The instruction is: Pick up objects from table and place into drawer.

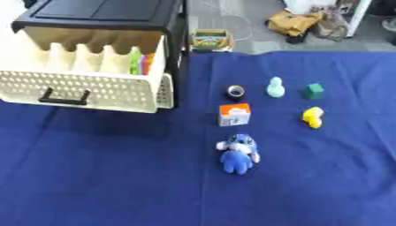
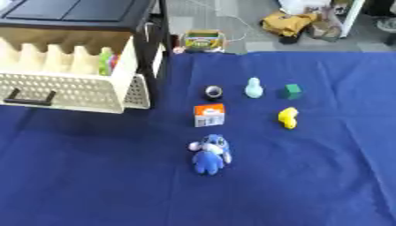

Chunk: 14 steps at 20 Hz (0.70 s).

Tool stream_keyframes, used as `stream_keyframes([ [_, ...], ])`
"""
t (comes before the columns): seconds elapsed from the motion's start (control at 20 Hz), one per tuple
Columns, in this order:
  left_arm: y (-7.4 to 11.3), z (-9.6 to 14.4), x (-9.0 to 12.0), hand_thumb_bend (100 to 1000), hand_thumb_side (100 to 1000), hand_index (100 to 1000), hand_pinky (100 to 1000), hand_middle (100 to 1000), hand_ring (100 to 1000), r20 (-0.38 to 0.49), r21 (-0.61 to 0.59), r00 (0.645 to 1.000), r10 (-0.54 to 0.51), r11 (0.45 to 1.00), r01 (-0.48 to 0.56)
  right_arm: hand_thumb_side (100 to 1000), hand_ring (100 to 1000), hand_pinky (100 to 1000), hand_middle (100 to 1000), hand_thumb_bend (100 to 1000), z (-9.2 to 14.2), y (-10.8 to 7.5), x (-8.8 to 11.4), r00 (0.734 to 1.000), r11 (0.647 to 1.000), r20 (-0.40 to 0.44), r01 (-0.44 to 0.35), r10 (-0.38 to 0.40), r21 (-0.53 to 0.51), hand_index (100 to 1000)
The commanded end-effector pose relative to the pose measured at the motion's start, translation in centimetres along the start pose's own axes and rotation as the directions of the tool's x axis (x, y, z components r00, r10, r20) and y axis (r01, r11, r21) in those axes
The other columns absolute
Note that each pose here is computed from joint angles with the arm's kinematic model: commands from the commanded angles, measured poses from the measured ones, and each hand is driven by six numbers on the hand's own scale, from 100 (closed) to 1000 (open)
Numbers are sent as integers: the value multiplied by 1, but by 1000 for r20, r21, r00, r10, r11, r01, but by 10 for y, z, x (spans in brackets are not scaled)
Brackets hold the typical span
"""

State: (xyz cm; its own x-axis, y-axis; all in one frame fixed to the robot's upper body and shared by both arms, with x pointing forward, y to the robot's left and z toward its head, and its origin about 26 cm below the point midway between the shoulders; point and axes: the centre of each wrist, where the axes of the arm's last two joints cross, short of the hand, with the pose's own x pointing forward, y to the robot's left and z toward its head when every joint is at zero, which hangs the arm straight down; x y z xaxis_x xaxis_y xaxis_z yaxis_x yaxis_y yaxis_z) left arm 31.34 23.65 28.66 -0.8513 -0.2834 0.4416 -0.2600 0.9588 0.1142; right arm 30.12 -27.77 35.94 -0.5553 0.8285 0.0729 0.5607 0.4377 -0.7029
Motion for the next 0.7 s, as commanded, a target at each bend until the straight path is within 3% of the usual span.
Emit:
stream_keyframes([
  [0.05,-2,0,3,100,998,884,665,505,437,-5,-7,1000,22,1000,-22,896,683,642,605,619,-9,-6,-2,998,993,29,-61,59,98,877],
  [0.35,-4,6,1,100,1000,880,670,505,432,-39,-23,998,41,999,-42,769,611,477,660,669,-24,2,-2,989,940,99,-140,114,312,902],
  [0.55,-6,9,0,100,1000,880,671,505,429,-56,-34,997,51,998,-53,675,544,354,620,744,-32,10,-5,977,894,142,-202,157,400,909],
  [0.7,-7,10,-1,100,1000,879,668,505,427,-64,-37,996,60,997,-62,626,543,357,609,808,-39,20,-8,969,847,172,-239,177,476,923],
])
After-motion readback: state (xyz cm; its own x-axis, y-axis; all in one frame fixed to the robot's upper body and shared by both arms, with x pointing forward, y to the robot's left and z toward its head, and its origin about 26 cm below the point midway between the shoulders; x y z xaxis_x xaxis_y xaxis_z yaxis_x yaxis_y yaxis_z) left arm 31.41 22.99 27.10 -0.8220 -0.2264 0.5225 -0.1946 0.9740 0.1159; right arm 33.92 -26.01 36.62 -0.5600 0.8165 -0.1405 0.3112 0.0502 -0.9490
